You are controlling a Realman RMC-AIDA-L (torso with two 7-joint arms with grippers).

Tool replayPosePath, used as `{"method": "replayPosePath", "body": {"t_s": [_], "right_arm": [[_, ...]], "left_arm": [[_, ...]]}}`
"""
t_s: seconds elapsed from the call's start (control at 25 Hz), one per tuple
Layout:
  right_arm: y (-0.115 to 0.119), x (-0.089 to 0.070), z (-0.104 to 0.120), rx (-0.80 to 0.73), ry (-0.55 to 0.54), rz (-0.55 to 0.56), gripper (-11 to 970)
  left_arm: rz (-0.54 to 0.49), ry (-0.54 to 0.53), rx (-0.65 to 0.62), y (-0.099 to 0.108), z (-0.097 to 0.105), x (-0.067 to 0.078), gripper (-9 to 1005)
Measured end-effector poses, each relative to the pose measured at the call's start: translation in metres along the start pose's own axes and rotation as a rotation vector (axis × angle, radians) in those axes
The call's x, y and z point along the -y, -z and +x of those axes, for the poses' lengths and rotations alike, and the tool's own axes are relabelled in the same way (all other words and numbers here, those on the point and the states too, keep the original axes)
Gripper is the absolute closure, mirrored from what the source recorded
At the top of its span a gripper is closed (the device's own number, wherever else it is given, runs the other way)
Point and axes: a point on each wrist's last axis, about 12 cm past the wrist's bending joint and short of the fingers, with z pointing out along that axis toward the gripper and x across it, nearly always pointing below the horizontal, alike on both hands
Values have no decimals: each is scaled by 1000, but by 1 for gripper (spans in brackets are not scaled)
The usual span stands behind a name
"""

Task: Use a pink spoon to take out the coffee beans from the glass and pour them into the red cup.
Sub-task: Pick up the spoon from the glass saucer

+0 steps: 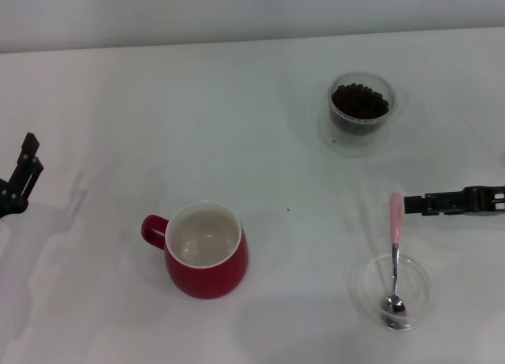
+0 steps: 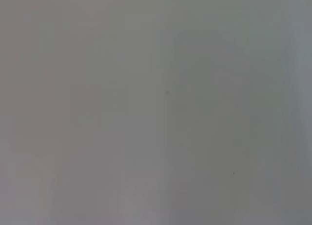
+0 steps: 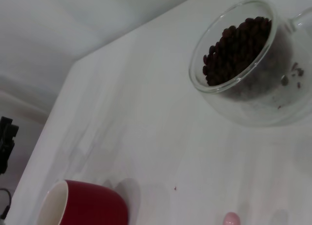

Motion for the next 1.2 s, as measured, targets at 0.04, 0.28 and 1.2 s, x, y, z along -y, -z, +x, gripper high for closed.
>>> {"method": "replayPosePath", "body": {"t_s": [0.04, 0.28, 1.2], "right_arm": [[-4, 0, -1, -4, 0, 6, 137], [-20, -2, -4, -25, 5, 22, 139], [-38, -15, -9, -51, 10, -35, 144]], "left_arm": [[0, 0, 0, 0, 0, 0, 279], [6, -2, 6, -5, -1, 0, 278], [21, -9, 28, -17, -6, 0, 279]]}}
